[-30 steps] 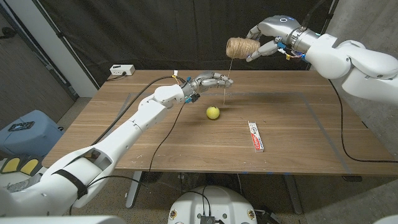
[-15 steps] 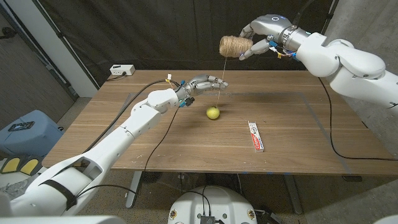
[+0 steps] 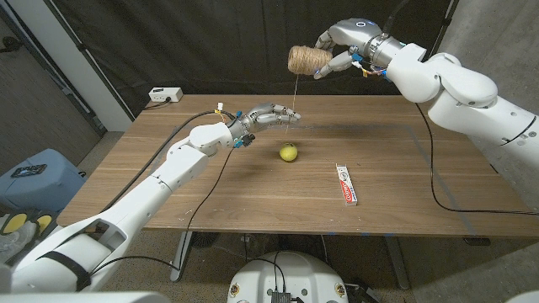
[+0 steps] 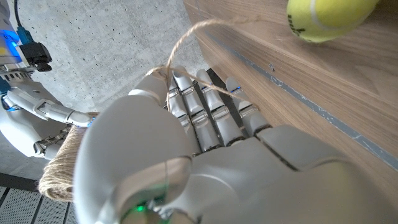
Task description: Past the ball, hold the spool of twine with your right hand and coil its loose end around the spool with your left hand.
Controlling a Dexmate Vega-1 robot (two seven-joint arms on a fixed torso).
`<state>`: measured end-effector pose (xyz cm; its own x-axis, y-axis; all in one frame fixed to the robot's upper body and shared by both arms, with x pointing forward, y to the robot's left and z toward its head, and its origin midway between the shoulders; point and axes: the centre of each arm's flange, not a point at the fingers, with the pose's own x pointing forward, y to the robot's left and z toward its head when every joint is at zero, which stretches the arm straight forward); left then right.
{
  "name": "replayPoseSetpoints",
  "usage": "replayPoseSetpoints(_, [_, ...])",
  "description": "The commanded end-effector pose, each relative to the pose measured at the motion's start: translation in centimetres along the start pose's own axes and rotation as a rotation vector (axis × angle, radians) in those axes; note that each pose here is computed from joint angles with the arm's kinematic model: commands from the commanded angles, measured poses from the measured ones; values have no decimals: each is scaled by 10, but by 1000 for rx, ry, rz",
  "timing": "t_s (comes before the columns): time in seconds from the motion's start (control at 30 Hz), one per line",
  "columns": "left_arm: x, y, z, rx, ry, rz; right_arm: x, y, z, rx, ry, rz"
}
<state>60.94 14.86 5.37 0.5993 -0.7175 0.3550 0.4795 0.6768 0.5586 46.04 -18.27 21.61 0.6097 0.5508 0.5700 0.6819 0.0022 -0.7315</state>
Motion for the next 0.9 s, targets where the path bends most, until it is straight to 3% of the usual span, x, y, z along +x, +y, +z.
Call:
replayPoseSetpoints(0.03, [-4, 8, -1, 7, 2, 2, 11, 1, 4, 7, -2, -4])
replayPoseSetpoints(0.4, [-2, 5, -1, -3, 4, 12, 21, -1, -5, 7, -11, -12])
replayPoseSetpoints(0.9, [-6, 6, -4, -13, -3, 14, 30, -2, -3, -8, -5, -11])
